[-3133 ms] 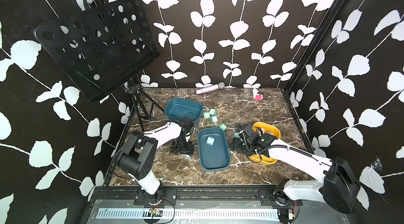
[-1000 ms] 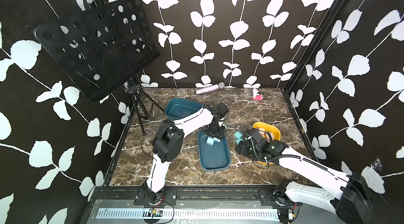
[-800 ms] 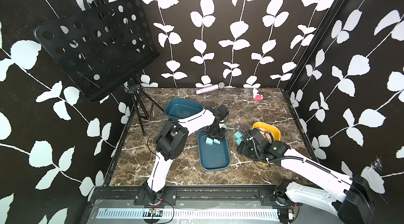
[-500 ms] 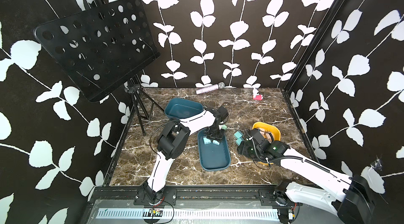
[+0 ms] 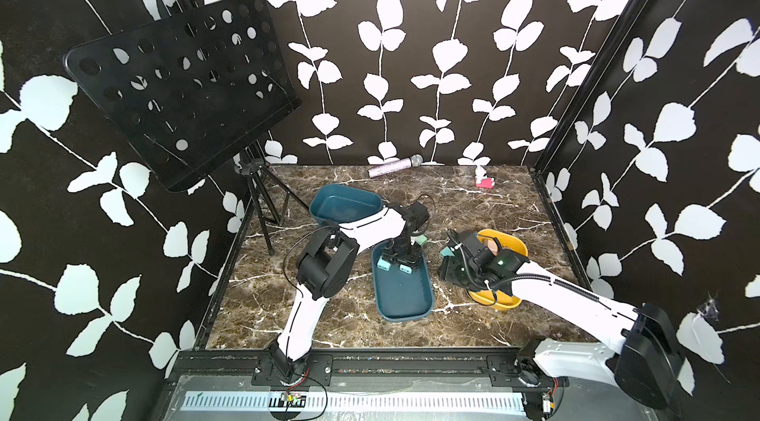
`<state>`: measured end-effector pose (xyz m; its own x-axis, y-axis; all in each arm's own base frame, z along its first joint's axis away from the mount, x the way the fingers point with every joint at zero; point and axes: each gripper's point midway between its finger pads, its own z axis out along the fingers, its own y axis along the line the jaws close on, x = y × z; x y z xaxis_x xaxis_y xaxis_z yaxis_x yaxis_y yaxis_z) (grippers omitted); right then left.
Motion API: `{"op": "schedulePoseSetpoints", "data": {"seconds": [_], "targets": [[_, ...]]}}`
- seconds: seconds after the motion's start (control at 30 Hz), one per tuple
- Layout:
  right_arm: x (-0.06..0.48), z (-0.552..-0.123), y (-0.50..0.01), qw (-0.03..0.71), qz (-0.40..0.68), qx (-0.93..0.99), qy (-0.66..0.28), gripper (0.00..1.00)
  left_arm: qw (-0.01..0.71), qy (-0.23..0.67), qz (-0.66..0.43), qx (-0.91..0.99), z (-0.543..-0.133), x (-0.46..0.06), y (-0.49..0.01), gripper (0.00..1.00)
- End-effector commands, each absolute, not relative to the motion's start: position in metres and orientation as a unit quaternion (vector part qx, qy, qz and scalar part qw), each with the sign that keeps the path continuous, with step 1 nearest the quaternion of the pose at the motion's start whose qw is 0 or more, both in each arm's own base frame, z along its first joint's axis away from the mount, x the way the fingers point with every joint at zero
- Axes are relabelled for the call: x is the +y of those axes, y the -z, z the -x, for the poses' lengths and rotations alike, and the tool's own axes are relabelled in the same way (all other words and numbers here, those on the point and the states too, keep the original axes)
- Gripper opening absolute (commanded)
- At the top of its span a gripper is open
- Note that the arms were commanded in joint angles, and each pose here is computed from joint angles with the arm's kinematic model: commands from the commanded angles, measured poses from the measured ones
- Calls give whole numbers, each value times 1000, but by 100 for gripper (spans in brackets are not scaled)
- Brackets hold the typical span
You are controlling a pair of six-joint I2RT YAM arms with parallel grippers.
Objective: Place the plugs by color into the storage box
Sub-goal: Place the plug in the storage box, then pick up the plug from the center of the board.
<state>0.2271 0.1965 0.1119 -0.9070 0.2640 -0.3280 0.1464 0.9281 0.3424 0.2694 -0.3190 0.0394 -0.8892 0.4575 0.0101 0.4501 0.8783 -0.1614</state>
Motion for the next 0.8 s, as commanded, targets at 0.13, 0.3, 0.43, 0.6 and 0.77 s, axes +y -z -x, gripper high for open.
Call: {"op": "schedulePoseSetpoints", "data": {"seconds": [0.13,0.3,0.43,0.6,0.77], "targets": [[198,-253,-132,211,-102,963,-129,66,-58,-92,228,-967,-280,-304,-127,78],[184,-278,-128,197,-131,966,-101,66,-85,-93,200,-972,-285,-279,-152,78],[178,-304,-127,191,-160,963,-99,66,-91,-89,178,-976,-282,-255,-161,78],[190,-323,-114,151,-142,975,-78,66,-87,-67,142,-984,-279,-214,-157,77],[193,-331,-98,120,-154,979,-57,66,-86,-56,128,-986,-266,-192,-156,77]]}}
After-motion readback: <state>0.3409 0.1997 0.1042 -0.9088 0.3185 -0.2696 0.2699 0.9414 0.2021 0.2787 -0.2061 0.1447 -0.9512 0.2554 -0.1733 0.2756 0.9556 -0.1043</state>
